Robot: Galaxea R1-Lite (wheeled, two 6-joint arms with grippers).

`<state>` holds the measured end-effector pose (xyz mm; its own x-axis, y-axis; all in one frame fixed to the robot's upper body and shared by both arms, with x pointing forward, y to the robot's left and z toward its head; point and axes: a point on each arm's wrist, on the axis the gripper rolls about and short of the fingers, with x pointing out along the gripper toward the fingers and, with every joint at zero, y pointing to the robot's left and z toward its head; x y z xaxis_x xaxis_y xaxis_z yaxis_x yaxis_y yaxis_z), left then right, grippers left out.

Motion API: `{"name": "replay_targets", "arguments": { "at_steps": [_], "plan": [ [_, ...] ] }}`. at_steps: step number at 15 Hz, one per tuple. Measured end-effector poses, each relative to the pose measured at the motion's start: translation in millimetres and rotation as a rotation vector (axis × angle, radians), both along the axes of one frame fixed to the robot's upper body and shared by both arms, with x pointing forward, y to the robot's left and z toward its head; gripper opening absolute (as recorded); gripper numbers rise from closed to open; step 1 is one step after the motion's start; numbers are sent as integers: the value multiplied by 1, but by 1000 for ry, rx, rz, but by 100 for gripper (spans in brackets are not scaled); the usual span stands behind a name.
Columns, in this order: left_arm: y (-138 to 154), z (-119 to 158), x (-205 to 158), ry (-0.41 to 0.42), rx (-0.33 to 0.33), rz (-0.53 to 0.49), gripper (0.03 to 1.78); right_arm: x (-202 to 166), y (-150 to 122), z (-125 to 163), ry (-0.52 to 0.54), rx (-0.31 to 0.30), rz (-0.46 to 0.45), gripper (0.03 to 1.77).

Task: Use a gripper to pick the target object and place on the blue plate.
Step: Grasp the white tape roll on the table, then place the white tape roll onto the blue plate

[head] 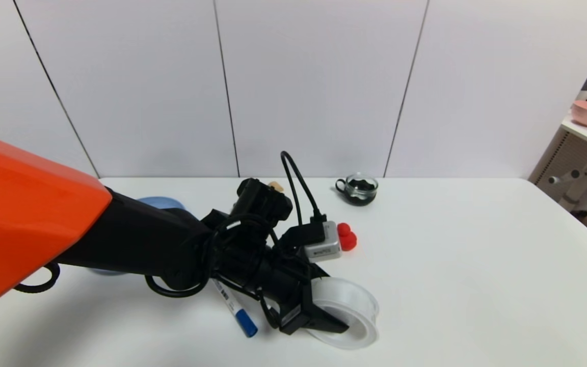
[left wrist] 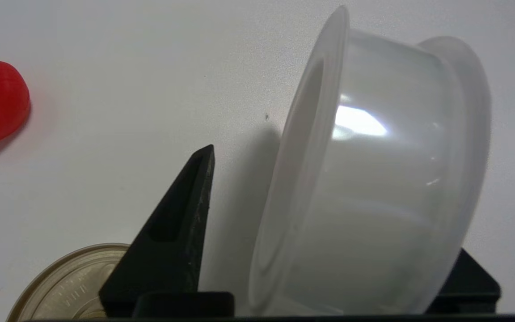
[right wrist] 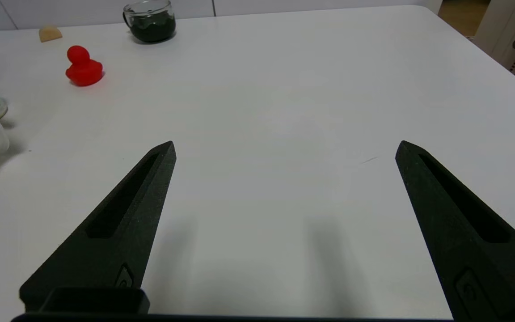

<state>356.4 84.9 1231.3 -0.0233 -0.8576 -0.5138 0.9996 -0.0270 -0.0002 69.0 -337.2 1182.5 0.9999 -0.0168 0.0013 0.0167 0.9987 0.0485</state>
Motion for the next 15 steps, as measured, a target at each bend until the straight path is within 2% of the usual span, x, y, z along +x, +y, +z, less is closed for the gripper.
{"name": "replay_targets", "arguments": {
  "at_steps": [3,4,8,11,13,15],
  "plan": [
    [0,0,1,-1,-1,0,66,0,0,0,0,0,0,170],
    [-1,0,1,-1,-1,0,60,0,0,0,0,0,0,170],
    [1,8,0,-26,-22,1,60,0,0,0,0,0,0,170],
    [11,33,-1,-77,-65,29,60,0,0,0,0,0,0,170],
    [30,64,5,-141,-102,120,60,0,0,0,0,0,0,170],
    [63,99,14,-198,-120,302,60,0,0,0,0,0,0,170]
  ]
}}
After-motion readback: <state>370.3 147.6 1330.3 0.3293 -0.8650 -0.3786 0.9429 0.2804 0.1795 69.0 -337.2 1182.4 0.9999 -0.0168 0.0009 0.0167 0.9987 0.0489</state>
